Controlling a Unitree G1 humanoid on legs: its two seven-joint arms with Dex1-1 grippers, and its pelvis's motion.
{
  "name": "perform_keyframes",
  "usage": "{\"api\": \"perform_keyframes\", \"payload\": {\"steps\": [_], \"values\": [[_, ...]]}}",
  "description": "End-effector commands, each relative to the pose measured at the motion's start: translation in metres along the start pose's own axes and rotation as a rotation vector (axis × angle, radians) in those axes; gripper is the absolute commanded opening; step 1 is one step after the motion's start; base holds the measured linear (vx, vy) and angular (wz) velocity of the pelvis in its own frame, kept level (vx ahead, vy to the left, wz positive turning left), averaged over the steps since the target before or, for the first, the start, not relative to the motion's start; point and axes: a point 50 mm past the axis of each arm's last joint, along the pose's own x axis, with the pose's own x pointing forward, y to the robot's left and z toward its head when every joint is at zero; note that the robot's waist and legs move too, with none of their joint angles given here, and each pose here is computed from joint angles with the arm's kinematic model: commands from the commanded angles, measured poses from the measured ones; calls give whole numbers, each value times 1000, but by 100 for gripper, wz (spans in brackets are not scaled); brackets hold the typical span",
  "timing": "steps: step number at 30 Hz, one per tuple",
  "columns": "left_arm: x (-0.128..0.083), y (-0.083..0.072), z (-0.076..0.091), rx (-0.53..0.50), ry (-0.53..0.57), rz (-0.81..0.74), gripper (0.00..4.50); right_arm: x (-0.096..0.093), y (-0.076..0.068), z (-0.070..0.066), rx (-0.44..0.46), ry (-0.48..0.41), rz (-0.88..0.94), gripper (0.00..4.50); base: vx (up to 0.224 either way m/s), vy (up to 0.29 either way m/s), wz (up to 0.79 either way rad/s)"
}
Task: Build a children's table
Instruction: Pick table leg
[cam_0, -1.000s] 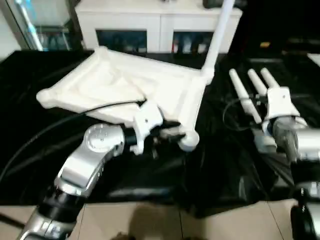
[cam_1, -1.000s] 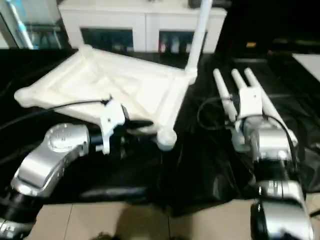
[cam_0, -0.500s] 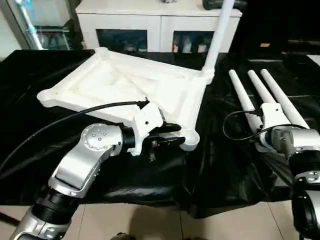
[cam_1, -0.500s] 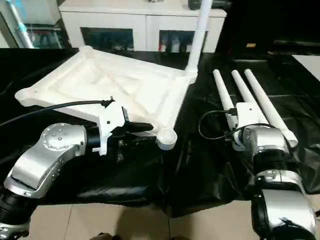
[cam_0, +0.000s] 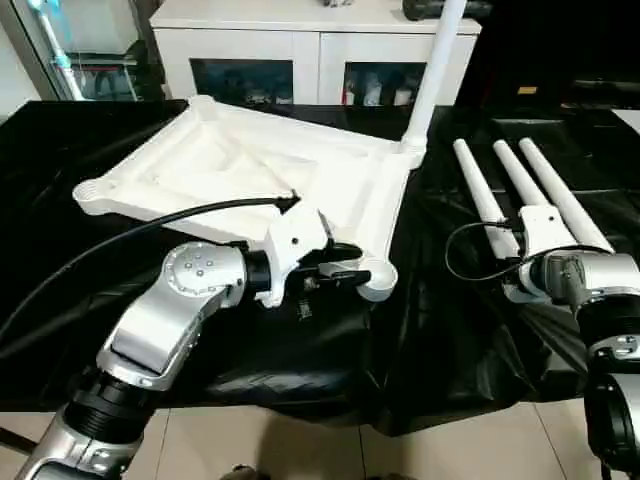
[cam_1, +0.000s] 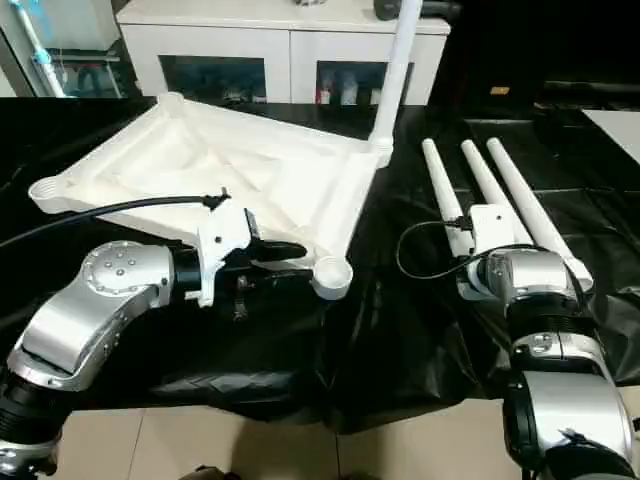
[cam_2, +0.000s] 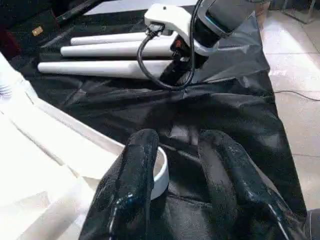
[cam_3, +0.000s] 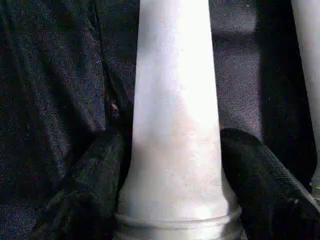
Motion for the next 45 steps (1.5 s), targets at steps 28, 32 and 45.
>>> {"api": "perform_keyframes", "payload": {"steps": [28, 32, 45], "values": [[20, 27, 20, -302, -275, 264, 321, -64, 33, -3, 191, -877, -121, 201, 0, 0, 0], [22, 23, 18, -293, -249, 238, 353, -58, 35, -15, 193, -813, -126, 165, 0, 0, 0], [22, 8, 6, -60, -26, 82, 449, -30, 41, 18, 40, -536, 68, 203, 0, 0, 0]]}}
